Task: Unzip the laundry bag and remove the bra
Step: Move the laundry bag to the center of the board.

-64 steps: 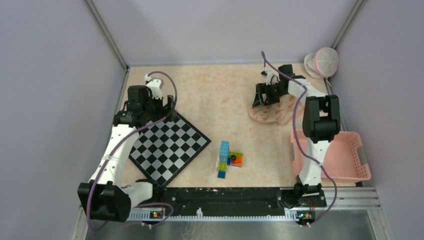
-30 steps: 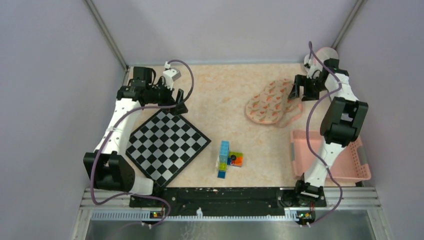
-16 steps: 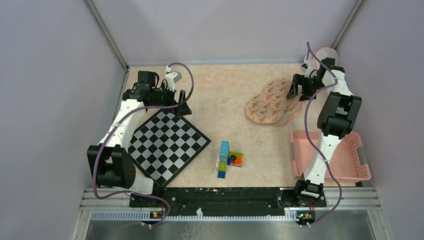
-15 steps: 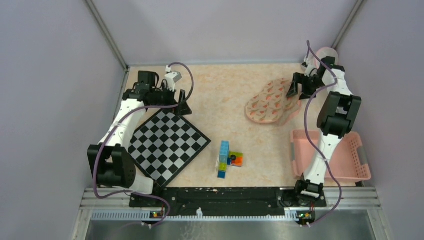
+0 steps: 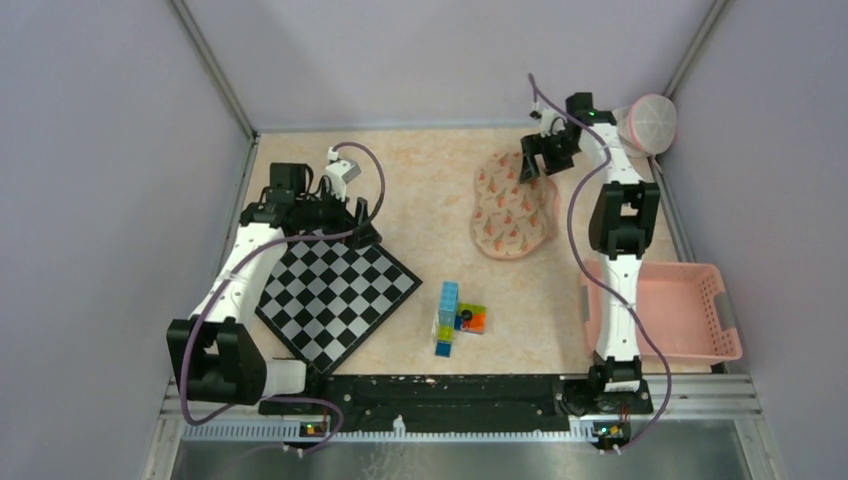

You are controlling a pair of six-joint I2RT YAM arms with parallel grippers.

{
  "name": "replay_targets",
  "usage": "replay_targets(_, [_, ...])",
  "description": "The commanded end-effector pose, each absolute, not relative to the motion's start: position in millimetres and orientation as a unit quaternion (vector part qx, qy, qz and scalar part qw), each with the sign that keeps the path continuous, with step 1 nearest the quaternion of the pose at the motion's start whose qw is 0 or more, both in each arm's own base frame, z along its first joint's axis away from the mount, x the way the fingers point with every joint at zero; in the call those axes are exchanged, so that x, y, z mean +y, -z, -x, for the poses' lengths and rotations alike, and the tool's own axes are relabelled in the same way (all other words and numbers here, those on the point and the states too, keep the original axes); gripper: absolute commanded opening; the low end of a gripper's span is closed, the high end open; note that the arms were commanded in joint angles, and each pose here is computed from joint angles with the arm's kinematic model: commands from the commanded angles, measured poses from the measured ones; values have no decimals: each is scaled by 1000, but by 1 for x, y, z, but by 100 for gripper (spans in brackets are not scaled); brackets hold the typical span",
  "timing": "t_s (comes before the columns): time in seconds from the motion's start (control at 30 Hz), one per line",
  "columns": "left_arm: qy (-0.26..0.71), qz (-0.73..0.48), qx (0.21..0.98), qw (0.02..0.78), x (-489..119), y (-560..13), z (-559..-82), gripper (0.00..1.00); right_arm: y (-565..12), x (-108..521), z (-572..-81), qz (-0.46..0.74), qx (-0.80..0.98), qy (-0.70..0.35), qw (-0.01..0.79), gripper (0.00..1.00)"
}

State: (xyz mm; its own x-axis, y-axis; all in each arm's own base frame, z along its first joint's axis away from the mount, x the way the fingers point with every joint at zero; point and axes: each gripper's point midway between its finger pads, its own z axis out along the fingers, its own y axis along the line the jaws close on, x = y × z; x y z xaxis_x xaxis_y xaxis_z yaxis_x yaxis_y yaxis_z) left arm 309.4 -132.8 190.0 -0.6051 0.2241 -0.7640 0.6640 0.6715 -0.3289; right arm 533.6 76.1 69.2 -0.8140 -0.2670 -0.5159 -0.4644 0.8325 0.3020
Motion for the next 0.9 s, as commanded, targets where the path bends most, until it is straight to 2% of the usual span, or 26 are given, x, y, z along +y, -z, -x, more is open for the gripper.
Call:
replay_targets(0.0, [292, -274, 828, 393, -130, -198, -311, 99, -79, 126, -544, 287, 903, -186, 260, 88])
replay_targets(0.33, [292, -276, 828, 392, -129, -197, -306, 99, -88, 264, -542, 445, 821, -139, 329, 90])
replay_targets(0.53, [287, -289, 822, 398, -129, -197, -311, 99, -142, 330, -533, 462, 779, -163, 392, 91])
replay_targets(0.73, [287, -309, 811, 405, -137, -196, -330, 99, -214, 320, -512, 427, 775, -193, 423, 92])
replay_targets(0.87, [268, -342, 802, 410, -144, -191, -350, 99, -227, 285, -489, 390, 800, -216, 402, 92])
